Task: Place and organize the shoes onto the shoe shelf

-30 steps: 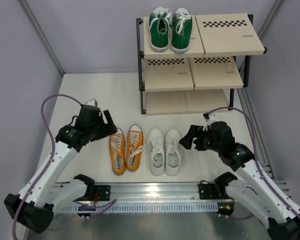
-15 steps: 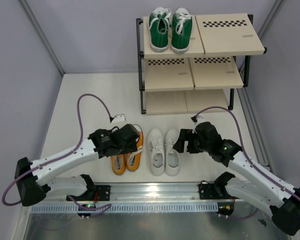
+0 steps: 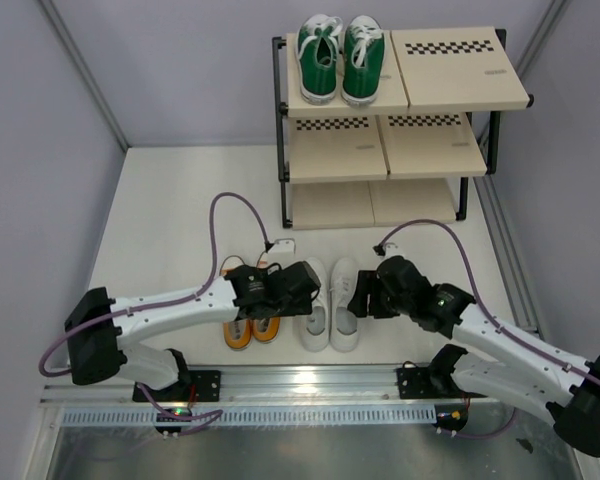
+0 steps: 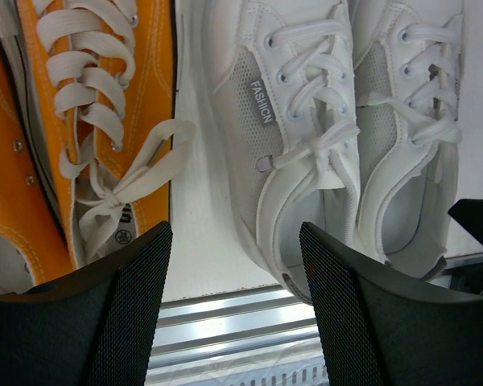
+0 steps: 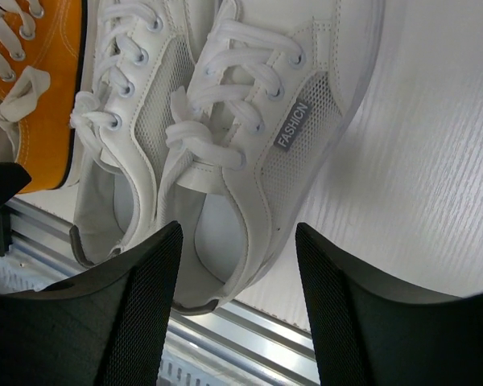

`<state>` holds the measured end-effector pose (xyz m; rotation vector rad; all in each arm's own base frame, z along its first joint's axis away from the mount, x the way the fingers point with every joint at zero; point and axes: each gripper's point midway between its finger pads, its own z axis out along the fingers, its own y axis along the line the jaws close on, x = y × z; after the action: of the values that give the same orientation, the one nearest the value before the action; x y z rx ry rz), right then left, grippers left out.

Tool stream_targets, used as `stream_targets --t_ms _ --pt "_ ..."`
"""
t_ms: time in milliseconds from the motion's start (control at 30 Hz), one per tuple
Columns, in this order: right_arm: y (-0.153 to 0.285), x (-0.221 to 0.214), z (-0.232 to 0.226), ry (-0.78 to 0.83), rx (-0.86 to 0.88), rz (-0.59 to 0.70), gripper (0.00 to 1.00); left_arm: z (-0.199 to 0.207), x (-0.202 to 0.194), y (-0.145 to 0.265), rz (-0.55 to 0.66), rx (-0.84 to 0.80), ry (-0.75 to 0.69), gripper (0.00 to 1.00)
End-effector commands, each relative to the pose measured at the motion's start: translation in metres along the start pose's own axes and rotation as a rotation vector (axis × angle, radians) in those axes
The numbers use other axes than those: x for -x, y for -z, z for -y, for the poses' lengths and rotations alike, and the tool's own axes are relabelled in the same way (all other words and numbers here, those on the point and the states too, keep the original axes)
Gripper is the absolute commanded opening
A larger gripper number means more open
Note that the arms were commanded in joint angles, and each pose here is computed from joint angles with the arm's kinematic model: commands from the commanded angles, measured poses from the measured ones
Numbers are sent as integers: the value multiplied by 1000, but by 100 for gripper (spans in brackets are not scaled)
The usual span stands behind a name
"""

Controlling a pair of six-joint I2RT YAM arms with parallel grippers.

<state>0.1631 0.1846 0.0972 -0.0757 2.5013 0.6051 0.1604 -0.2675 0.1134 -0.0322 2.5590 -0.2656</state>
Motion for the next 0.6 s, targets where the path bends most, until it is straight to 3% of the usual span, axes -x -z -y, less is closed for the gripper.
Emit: stream_targets --t_ms 0,133,300,367,400,467,567 --pt "-1 -10 9 -31 -49 -3 62 33 20 8 57 -106 39 68" --pt "-6 -26 12 -18 -91 -63 61 32 21 8 61 -100 30 70" --pt "-16 -31 14 13 -149 -88 52 16 28 13 101 -54 29 73" --pt "-19 -27 14 17 -160 -80 43 7 29 16 113 -26 26 75" --pt "-21 -27 16 20 -178 -81 26 2 34 20 135 -18 32 75" --pt "-20 -14 16 23 -208 -37 5 -8 36 25 147 5 28 77" --pt "-10 14 9 21 -222 58 3 -20 44 34 192 16 38 78"
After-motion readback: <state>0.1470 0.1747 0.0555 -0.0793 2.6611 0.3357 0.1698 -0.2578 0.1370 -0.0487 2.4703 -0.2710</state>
